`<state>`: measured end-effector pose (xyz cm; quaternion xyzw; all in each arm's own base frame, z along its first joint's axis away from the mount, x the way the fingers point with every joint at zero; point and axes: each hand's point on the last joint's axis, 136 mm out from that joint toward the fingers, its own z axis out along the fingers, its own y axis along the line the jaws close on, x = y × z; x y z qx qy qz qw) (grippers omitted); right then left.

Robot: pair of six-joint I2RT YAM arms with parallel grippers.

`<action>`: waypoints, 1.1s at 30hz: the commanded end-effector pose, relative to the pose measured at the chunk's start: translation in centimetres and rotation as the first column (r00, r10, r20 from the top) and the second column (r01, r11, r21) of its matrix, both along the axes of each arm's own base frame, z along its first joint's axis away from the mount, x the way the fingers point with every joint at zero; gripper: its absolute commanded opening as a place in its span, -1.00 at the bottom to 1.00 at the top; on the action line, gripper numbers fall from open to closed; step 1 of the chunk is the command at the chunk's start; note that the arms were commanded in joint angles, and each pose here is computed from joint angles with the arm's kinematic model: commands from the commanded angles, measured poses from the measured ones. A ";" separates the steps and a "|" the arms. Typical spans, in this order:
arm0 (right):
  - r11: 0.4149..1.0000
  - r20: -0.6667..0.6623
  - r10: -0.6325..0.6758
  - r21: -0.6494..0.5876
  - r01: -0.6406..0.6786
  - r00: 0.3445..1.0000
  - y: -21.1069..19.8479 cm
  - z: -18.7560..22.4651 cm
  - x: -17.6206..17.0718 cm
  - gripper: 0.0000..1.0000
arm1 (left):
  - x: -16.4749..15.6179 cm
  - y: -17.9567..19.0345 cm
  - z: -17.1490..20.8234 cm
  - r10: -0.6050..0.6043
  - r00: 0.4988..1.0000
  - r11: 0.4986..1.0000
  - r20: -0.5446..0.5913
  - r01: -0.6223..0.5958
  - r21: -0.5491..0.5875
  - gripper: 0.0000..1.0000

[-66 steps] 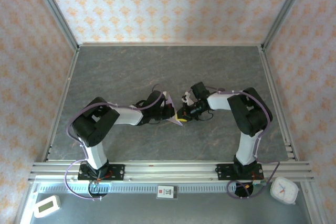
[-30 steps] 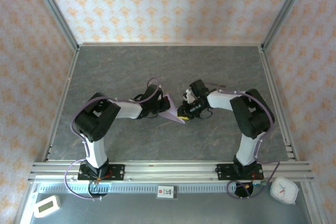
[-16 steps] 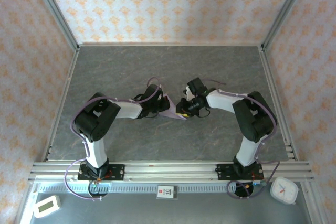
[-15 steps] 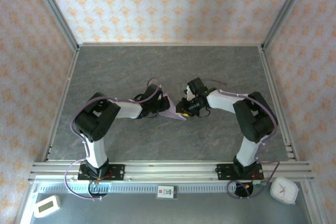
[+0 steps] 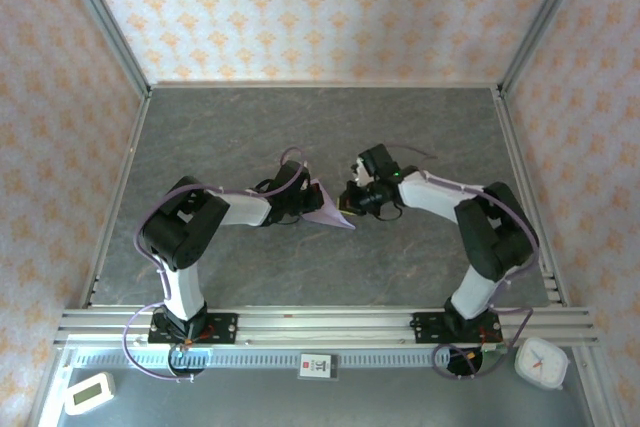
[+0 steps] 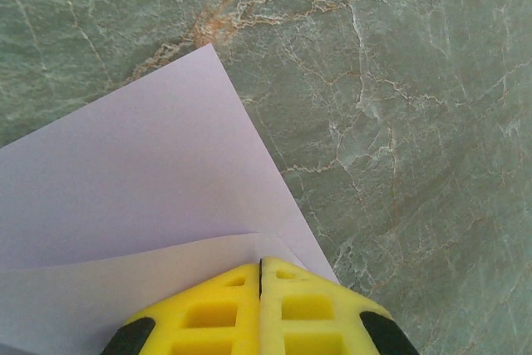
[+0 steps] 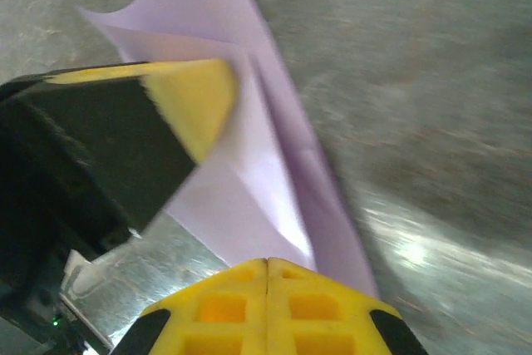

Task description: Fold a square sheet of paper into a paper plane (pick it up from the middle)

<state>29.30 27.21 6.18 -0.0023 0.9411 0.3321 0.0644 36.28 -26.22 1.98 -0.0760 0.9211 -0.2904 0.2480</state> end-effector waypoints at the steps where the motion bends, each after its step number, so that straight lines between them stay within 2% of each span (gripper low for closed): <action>1: 0.999 0.011 0.049 0.021 -0.049 0.999 2.2 -0.1 0.6 -1.00 | -1.9 2.7 -4.0 0.026 0.995 0.992 -0.098 -0.013 0.129 -1.00; 8: 0.998 -0.031 0.054 -0.010 -0.054 0.998 2.9 -3.3 1.4 -1.00 | -2.0 2.8 -4.0 0.027 0.995 0.991 -0.098 -0.014 0.136 -1.00; 14: 0.997 -0.084 0.037 -0.070 -0.042 0.996 0.7 -6.7 -0.7 -1.00 | -2.4 3.2 -4.7 0.032 0.993 0.989 -0.109 -0.016 0.149 -1.00; 19: 0.996 -0.103 0.025 -0.085 -0.033 0.994 -1.3 -7.3 -2.7 -1.00 | -2.5 3.5 -4.8 0.038 0.993 0.987 -0.109 -0.020 0.162 -1.00; 27: 0.998 -0.098 0.040 -0.044 -0.045 0.994 -2.3 -6.3 -5.4 -1.00 | -2.7 3.8 -5.1 0.039 0.993 0.984 -0.114 -0.019 0.178 -1.00; 33: 0.995 -0.147 -0.036 -0.093 0.022 0.989 -4.9 -8.3 -7.7 -1.00 | -2.9 4.0 -5.2 0.042 0.993 0.983 -0.113 -0.021 0.181 -1.00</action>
